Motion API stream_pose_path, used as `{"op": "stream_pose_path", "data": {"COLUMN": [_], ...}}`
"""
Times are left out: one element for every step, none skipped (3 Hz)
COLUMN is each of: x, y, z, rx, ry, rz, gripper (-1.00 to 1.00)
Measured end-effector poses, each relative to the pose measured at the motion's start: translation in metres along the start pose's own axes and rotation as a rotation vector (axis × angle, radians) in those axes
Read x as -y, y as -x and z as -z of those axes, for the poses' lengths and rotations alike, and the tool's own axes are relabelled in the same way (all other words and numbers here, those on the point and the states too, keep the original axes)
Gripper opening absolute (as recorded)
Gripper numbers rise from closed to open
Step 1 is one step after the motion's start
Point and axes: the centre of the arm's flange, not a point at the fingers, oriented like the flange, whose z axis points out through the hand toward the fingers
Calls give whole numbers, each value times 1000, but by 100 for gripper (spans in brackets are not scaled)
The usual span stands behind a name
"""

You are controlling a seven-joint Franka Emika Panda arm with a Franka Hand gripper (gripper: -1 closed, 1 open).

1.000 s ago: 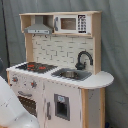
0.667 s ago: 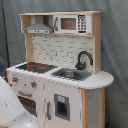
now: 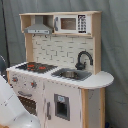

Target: Play with the kitchen

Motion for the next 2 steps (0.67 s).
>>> {"op": "stream_pose_path", "data": {"x": [9,17], "y": [3,4], "z": [-14,-28], "rx": [-30,-63], "ry": [-38,-88], "rz": [75,102], "gripper": [100,100]}}
